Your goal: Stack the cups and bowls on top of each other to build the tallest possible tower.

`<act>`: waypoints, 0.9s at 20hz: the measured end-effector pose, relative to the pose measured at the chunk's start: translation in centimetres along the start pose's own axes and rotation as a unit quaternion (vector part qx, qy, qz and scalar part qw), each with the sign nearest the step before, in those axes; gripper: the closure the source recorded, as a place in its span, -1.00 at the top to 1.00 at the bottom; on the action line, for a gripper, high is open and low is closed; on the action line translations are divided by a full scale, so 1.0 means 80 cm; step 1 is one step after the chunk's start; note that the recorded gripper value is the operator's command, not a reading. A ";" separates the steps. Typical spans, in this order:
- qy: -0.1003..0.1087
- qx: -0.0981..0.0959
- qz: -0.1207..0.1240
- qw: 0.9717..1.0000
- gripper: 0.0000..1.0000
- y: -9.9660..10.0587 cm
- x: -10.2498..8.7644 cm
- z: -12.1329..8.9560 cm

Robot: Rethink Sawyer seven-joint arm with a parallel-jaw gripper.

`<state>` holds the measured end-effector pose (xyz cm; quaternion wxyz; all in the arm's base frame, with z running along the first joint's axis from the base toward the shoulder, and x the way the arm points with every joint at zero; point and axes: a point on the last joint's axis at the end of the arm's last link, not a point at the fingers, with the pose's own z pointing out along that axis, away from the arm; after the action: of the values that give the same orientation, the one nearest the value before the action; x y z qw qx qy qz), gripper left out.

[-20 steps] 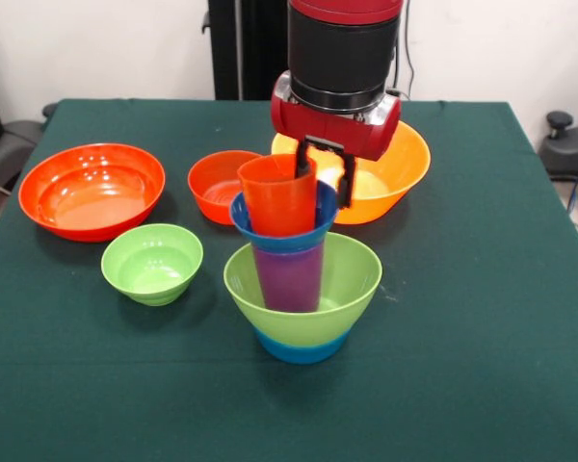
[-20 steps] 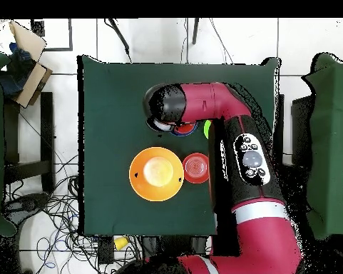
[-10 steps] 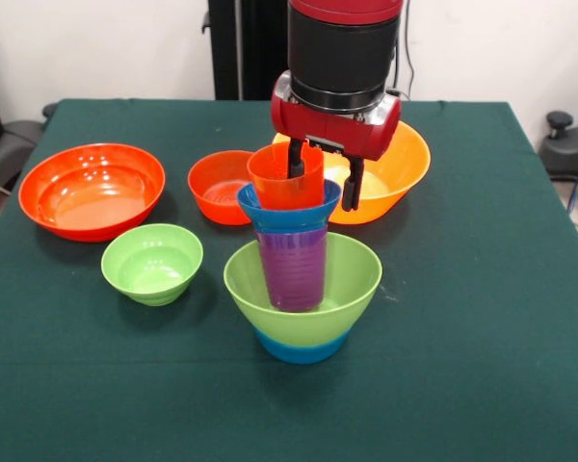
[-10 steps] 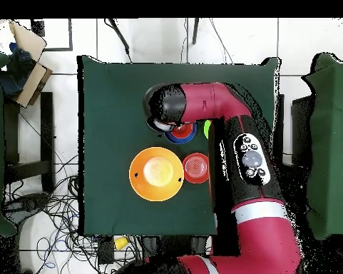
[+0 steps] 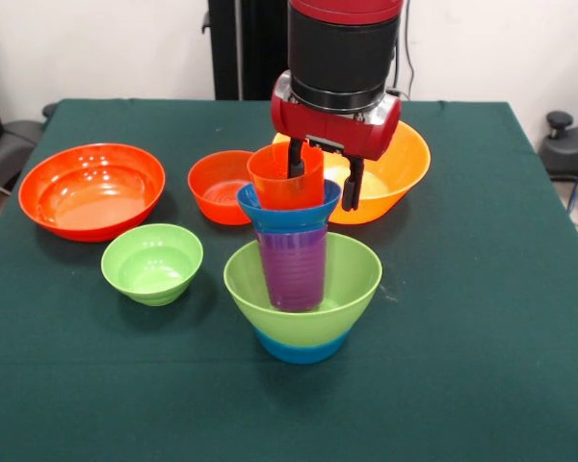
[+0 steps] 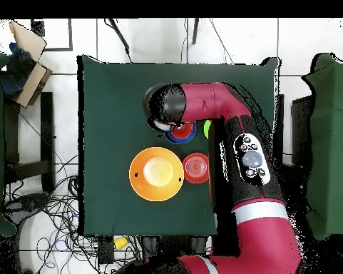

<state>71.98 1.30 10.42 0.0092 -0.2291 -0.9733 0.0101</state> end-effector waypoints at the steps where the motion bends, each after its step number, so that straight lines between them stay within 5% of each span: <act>1: 0.000 0.000 0.000 1.000 1.00 0.000 0.000 0.000; 18: 0.001 -0.003 -0.001 1.000 1.00 0.003 0.001 0.000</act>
<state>72.06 1.57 10.42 0.0096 -0.2286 -0.9735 0.0068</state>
